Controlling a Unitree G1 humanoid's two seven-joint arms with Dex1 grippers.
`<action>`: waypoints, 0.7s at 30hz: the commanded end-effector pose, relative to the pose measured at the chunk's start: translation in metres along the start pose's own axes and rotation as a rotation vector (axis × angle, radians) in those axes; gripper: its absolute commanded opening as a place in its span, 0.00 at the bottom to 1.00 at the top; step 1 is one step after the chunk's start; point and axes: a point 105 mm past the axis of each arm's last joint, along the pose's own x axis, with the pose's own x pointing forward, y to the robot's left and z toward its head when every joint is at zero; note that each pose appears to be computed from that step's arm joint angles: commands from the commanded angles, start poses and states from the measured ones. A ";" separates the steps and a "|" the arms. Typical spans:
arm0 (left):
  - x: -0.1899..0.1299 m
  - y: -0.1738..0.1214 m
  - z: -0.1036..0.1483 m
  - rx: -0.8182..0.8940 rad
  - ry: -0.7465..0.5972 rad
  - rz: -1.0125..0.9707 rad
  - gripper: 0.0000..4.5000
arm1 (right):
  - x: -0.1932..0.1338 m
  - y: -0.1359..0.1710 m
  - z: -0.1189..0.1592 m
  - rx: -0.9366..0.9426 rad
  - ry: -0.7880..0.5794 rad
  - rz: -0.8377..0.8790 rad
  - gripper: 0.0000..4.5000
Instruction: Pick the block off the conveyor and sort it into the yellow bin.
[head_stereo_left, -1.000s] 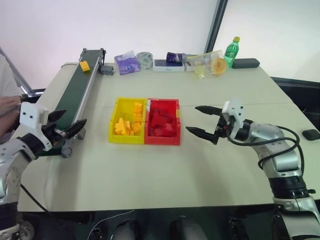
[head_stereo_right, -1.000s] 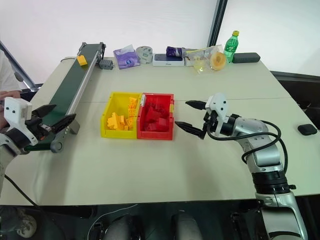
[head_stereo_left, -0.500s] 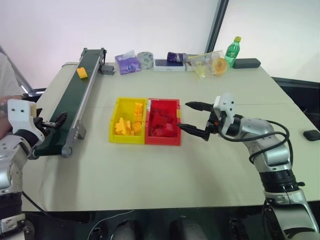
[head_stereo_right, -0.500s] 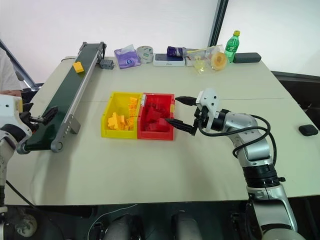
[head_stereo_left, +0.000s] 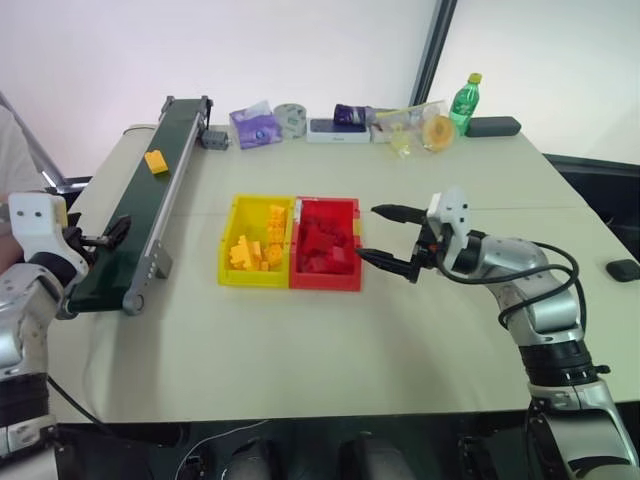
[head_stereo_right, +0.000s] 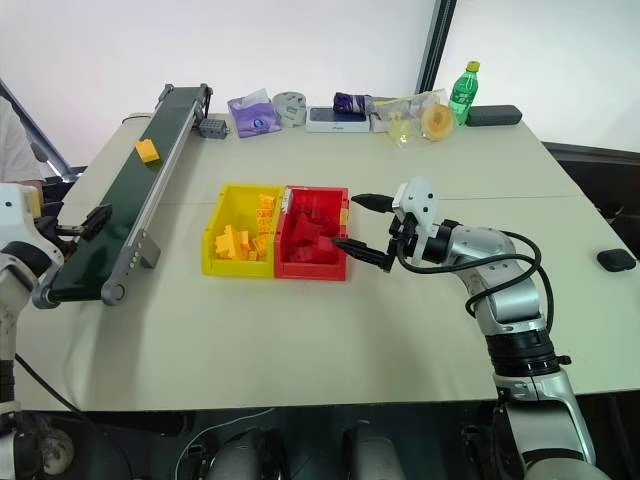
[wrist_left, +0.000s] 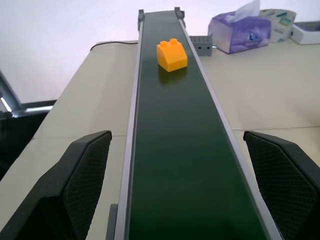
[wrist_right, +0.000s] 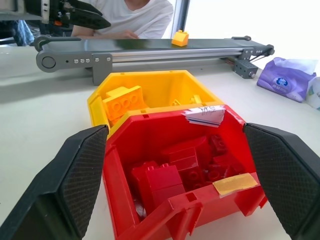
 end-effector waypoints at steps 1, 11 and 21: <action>0.021 -0.004 0.014 0.047 -0.023 0.059 0.99 | 0.001 0.001 0.013 -0.040 -0.037 0.002 1.00; 0.053 -0.017 0.012 -0.007 -0.037 0.238 0.99 | -0.001 0.003 0.011 -0.036 -0.034 -0.007 1.00; 0.077 -0.049 0.012 -0.059 -0.039 0.177 0.99 | -0.001 0.005 0.012 -0.030 -0.033 -0.009 1.00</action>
